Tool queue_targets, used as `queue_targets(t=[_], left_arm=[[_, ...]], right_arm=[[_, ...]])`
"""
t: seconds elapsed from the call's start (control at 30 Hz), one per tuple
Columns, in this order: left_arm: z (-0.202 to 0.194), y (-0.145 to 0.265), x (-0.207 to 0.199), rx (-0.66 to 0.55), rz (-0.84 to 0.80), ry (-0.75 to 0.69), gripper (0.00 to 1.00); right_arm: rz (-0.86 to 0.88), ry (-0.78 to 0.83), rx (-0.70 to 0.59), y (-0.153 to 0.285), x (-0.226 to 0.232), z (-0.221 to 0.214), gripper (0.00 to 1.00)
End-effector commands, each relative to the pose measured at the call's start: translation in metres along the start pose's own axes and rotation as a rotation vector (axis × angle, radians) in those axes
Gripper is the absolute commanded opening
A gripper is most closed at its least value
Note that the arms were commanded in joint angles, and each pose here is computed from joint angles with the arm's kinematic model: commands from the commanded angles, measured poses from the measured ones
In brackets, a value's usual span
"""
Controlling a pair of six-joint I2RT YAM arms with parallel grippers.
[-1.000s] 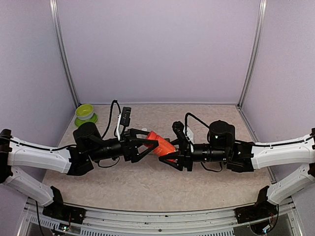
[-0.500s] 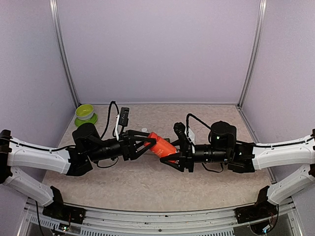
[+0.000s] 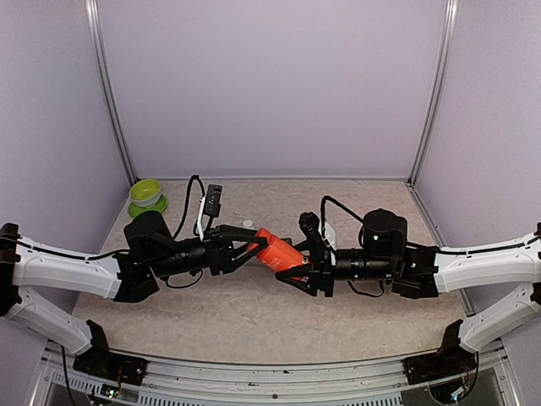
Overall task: Sort the pills into containers
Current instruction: Unscrew the lid of the pill bottle from the pill bottle.
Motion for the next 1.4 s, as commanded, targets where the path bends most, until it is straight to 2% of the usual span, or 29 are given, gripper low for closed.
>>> queue_targets(t=[0.0, 0.33, 0.67, 0.7, 0.9, 1.07, 1.2, 1.37], left_arm=[[0.008, 0.000, 0.004, -0.006, 0.030, 0.062, 0.43], [0.012, 0.012, 0.022, 0.004, 0.237, 0.119, 0.43], [0.010, 0.015, 0.028, -0.004, 0.297, 0.205, 0.41], [0.010, 0.014, 0.029, -0.004, 0.297, 0.207, 0.43], [0.012, 0.012, 0.025, -0.012, 0.270, 0.185, 0.73], [0.015, 0.013, 0.021, -0.019, 0.254, 0.146, 0.90], [0.020, 0.010, 0.016, -0.017, 0.216, 0.088, 0.99], [0.021, 0.005, -0.005, 0.002, 0.039, -0.064, 0.99]], right_arm=[[-0.048, 0.064, -0.021, 0.007, -0.007, -0.002, 0.29], [-0.128, 0.113, -0.026, 0.005, -0.021, -0.011, 0.29], [-0.163, 0.127, -0.043, 0.003, -0.026, -0.011, 0.28], [-0.163, 0.127, -0.045, 0.003, -0.026, -0.011, 0.28], [-0.130, 0.122, -0.043, 0.002, -0.022, -0.009, 0.28], [-0.096, 0.114, -0.045, 0.003, -0.016, -0.007, 0.28], [-0.054, 0.111, -0.047, 0.004, -0.010, -0.004, 0.28], [0.091, 0.081, -0.028, 0.001, 0.009, 0.001, 0.28]])
Point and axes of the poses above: each gripper's point midway between its finger pads, its own y axis back along the fingers, its own x axis along the line the jaws close on, z = x × y, the point moved 5 cm from there along y, back along the fingers, and after that the axes turned 13 degrees about -y, right-handed, at the moved point
